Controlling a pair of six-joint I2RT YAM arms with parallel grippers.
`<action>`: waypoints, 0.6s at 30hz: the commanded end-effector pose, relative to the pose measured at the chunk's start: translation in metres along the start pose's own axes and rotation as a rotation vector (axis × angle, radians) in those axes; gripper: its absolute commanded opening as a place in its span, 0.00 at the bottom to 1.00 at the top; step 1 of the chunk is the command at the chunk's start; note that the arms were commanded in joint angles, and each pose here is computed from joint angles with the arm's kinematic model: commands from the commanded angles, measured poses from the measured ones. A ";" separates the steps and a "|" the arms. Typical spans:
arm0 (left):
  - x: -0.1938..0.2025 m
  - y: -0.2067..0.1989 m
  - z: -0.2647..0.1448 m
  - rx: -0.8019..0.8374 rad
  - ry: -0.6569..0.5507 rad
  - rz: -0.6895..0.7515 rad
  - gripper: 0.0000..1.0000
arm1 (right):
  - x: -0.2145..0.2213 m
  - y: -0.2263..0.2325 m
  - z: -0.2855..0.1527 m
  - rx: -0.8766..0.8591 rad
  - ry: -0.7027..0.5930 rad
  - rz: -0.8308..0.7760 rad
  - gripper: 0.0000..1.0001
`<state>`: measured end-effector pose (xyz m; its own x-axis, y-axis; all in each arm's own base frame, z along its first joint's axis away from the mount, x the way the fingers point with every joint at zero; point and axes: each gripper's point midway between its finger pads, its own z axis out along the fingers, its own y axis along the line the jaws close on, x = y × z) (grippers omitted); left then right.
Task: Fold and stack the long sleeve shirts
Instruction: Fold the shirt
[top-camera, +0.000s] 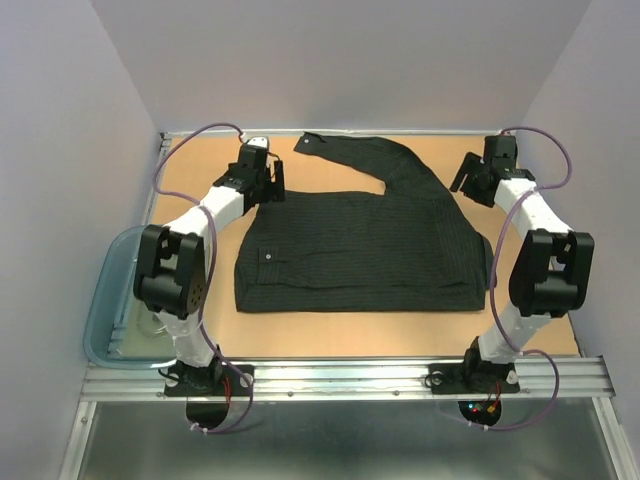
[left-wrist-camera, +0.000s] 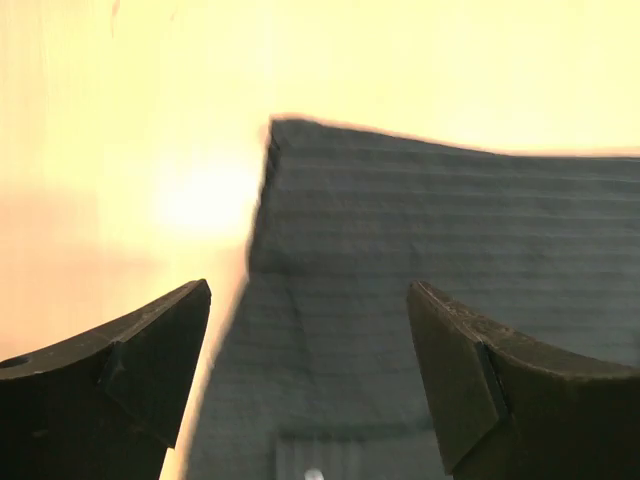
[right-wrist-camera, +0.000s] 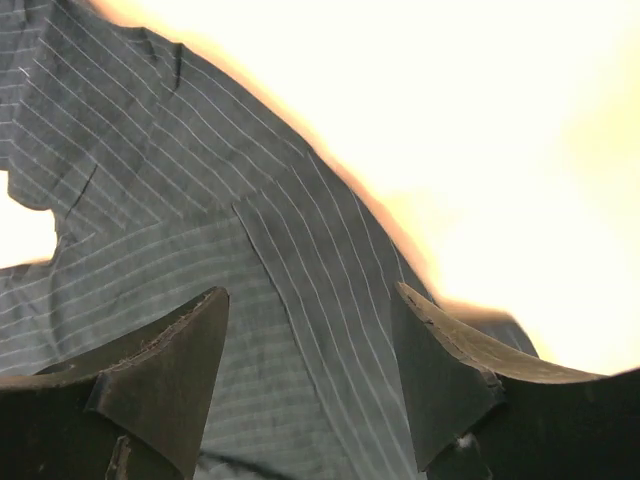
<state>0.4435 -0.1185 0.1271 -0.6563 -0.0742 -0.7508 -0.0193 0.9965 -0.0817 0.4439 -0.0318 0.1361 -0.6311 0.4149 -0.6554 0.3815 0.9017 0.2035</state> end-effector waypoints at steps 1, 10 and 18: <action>-0.042 0.007 0.038 -0.002 -0.063 0.170 0.91 | -0.050 0.030 0.006 -0.136 -0.123 -0.079 0.70; -0.049 0.005 0.090 0.076 -0.021 0.260 0.87 | -0.048 0.027 0.056 -0.148 -0.090 -0.157 0.68; -0.015 -0.009 0.115 0.174 0.095 0.281 0.77 | -0.037 0.022 0.094 -0.161 -0.040 -0.203 0.66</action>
<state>0.5379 -0.1189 0.0600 -0.6893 0.1795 -0.7018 0.2245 0.9741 0.0287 0.5113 -0.0349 0.0790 -0.7018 0.2752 -0.6571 0.2048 0.9614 0.1839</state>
